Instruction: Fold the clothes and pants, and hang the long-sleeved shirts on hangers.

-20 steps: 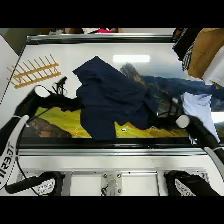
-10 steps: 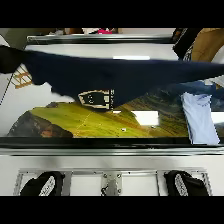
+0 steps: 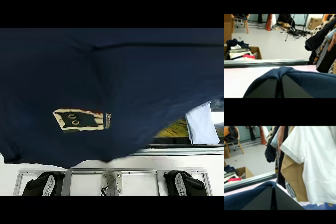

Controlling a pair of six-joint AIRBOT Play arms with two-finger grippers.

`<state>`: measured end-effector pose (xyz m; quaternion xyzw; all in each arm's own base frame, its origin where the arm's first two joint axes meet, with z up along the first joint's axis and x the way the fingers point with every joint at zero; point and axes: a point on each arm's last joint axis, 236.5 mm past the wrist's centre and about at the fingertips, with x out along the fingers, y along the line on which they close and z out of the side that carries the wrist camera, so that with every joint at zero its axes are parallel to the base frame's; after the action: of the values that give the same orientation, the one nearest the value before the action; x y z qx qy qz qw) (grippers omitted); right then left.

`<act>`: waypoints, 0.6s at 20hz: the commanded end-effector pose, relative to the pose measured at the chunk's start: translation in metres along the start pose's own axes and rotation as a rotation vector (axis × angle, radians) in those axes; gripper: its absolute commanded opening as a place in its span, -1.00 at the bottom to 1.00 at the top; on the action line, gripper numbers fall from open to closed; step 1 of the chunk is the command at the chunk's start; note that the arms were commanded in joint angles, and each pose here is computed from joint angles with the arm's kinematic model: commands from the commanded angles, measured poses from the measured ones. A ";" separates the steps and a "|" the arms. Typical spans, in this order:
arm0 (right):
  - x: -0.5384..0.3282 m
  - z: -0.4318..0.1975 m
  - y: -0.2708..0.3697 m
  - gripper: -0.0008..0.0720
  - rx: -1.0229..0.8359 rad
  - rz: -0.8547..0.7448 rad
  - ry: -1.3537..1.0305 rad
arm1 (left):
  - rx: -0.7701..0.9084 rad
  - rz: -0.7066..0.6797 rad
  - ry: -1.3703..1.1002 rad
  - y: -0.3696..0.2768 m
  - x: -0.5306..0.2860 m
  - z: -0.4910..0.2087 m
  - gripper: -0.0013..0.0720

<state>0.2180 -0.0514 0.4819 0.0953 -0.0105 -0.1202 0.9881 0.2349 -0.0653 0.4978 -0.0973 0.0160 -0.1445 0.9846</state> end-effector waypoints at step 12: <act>0.295 -0.300 -0.004 -0.94 0.150 0.069 0.756 | -0.366 0.021 0.525 0.156 0.316 -0.261 -0.92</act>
<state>0.4569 -0.0719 0.2728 0.2061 0.2806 -0.0426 0.9365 0.4956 -0.0575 0.2822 -0.2067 0.2831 -0.1700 0.9210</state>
